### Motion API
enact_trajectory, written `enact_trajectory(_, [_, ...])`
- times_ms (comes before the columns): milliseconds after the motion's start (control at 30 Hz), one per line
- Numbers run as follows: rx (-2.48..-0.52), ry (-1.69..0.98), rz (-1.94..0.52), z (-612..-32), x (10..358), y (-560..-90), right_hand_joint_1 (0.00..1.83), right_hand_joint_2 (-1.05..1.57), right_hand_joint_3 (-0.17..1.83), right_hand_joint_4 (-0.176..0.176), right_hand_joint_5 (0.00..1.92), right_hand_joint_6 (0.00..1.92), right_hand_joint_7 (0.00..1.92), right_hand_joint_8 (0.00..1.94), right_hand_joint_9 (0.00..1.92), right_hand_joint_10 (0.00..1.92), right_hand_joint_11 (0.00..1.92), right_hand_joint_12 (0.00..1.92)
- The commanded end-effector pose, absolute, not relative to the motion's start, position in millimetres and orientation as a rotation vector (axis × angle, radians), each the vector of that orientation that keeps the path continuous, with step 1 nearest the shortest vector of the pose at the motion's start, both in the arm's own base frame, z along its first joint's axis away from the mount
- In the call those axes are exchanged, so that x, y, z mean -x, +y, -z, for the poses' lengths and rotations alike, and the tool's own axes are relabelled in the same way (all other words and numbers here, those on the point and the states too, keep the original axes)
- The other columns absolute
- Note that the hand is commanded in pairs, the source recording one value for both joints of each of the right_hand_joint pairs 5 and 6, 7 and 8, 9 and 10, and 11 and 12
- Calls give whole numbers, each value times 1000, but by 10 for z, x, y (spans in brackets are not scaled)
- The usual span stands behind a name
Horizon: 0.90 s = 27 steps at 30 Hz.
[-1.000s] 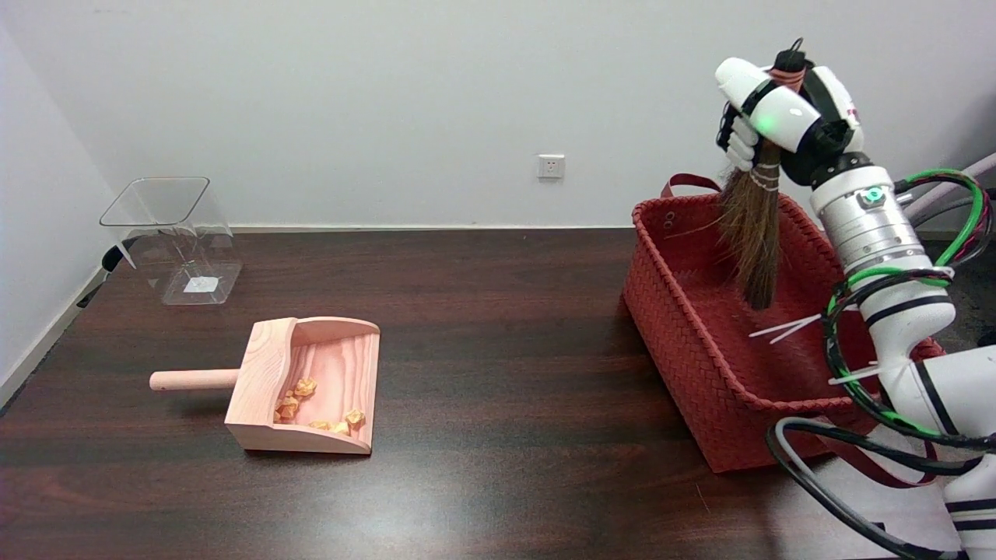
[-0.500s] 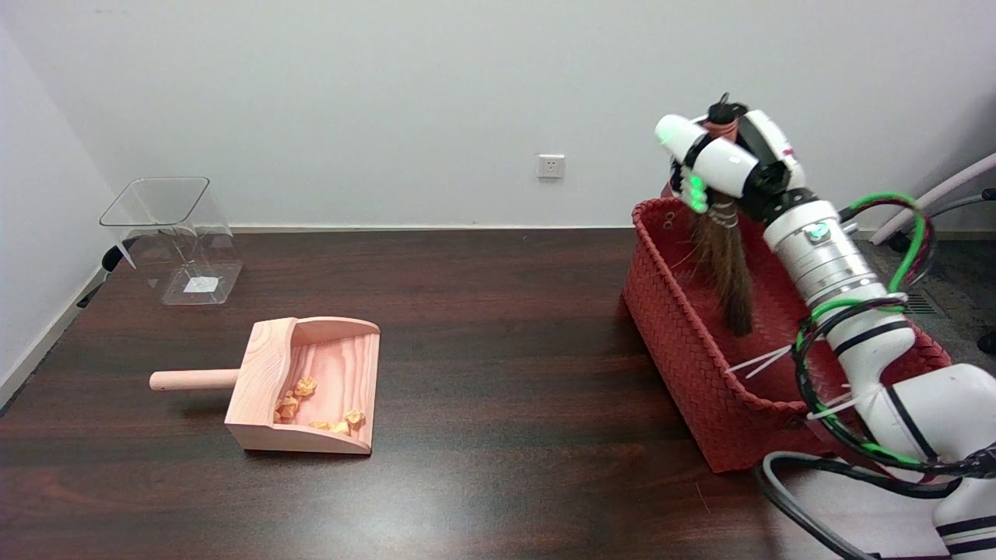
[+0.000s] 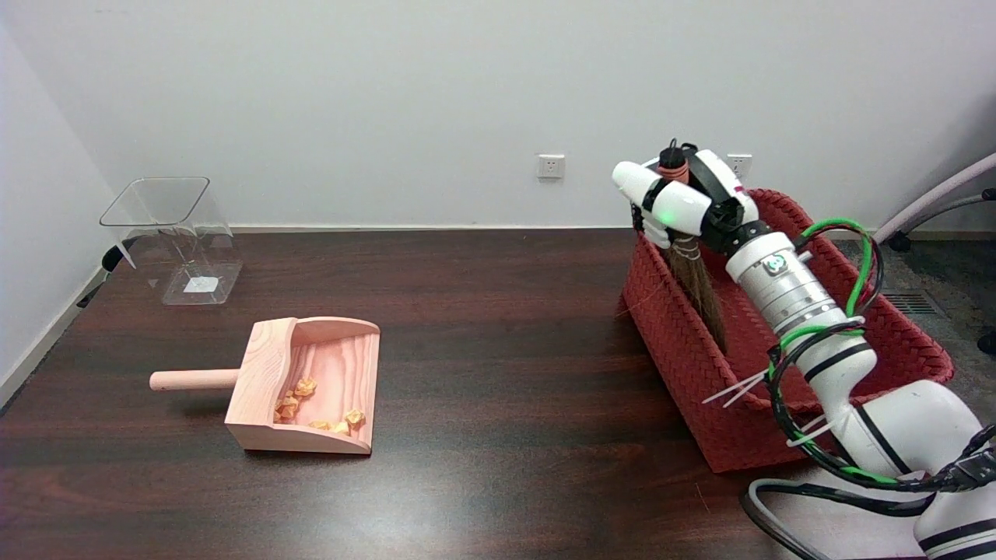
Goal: Place the broom into the brown storage basket.
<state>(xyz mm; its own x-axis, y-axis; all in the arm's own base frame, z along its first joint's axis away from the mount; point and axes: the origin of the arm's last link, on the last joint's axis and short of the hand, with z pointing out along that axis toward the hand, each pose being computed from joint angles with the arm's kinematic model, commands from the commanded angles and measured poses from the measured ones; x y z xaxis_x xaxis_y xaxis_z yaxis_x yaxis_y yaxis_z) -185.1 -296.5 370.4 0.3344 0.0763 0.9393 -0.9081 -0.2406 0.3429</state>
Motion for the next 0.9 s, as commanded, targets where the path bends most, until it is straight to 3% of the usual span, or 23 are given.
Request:
enact_trajectory(33, [-1571,-718,-1072,-3634,1982,-2920,885,1571,436,0,1920,1920,1920,1920,1920,1920,1920,1920])
enact_trajectory(200, [-1577,-659,-1031,-3642,2003,-2885,839,1571,448,0,1920,1920,1920,1920,1920,1920,1920,1920])
enact_trajectory(267, [-1580,-626,-1006,-3642,1995,-2870,764,1571,259,0,1900,1900,1920,1920,1900,1900,1900,1900])
enact_trajectory(367, [-1579,-616,-1002,-3650,1995,-2857,731,1458,150,0,1402,1402,1916,1916,1402,1402,1402,1402])
enact_trajectory(433, [-1562,-621,-986,-3694,2048,-2860,758,1406,123,0,1256,1256,1773,1773,1256,1256,1256,1256])
enact_trajectory(500, [-1578,-618,-1001,-3648,2002,-2850,790,1341,55,0,964,964,1493,1493,964,964,964,964])
enact_trajectory(633, [-1577,-617,-1001,-3652,2001,-2850,766,1300,-157,0,727,727,1059,1059,727,727,727,727])
enact_trajectory(900, [-1571,-623,-1002,-3656,2010,-2846,766,1241,-175,0,543,543,869,869,543,543,543,543])
